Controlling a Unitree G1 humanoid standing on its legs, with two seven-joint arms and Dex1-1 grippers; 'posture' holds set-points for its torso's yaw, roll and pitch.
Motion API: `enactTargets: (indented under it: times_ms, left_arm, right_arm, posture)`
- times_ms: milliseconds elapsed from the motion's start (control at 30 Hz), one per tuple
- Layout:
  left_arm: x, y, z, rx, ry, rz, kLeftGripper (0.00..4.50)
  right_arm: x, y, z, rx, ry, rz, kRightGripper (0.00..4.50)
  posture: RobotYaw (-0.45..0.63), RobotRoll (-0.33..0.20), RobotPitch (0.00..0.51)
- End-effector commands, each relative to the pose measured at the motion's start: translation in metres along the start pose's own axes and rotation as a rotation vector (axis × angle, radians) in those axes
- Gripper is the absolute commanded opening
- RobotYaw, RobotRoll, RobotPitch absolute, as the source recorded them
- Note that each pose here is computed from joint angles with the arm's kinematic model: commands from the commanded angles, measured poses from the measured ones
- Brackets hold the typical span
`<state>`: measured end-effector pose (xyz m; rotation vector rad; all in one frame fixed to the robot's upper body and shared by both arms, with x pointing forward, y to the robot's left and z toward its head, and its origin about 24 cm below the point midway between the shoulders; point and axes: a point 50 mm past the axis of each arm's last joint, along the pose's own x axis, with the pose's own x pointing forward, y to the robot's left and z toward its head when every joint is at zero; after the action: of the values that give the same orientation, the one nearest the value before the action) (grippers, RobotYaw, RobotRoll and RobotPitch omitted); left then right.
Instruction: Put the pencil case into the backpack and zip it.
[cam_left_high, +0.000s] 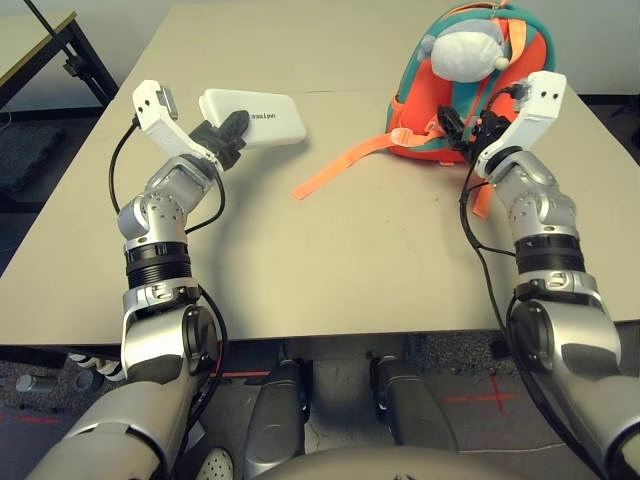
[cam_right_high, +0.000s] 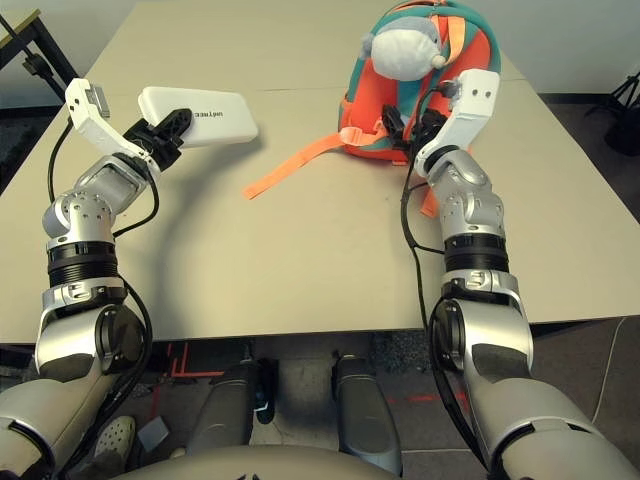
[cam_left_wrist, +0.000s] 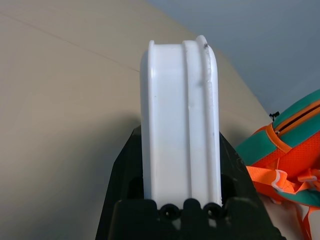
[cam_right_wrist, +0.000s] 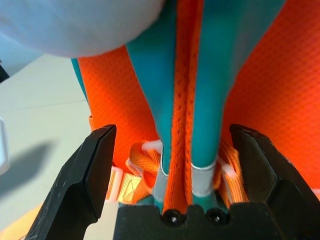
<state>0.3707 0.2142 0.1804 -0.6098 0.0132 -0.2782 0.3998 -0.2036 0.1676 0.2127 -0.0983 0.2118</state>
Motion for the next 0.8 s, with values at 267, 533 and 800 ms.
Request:
enactTargets:
  times_ms: [267, 533, 800]
  left_arm:
    - [-0.004, 0.002, 0.005, 0.023, -0.026, -0.003, 1.32]
    - [0.001, 0.000, 0.002, 0.022, -0.019, -0.017, 1.32]
    - [0.004, 0.000, -0.003, 0.021, -0.007, -0.026, 1.32]
  right_arm:
    - [0.005, -0.002, 0.000, -0.041, -0.036, 0.009, 2.20]
    - [0.001, 0.007, 0.002, -0.048, -0.059, 0.109, 0.85]
    - [-0.038, 0.023, 0.019, -0.064, -0.061, 0.242, 0.85]
  posture:
    - [-0.05, 0.000, 0.122]
    - [-0.07, 0.000, 0.121]
    - [-0.10, 0.000, 0.128]
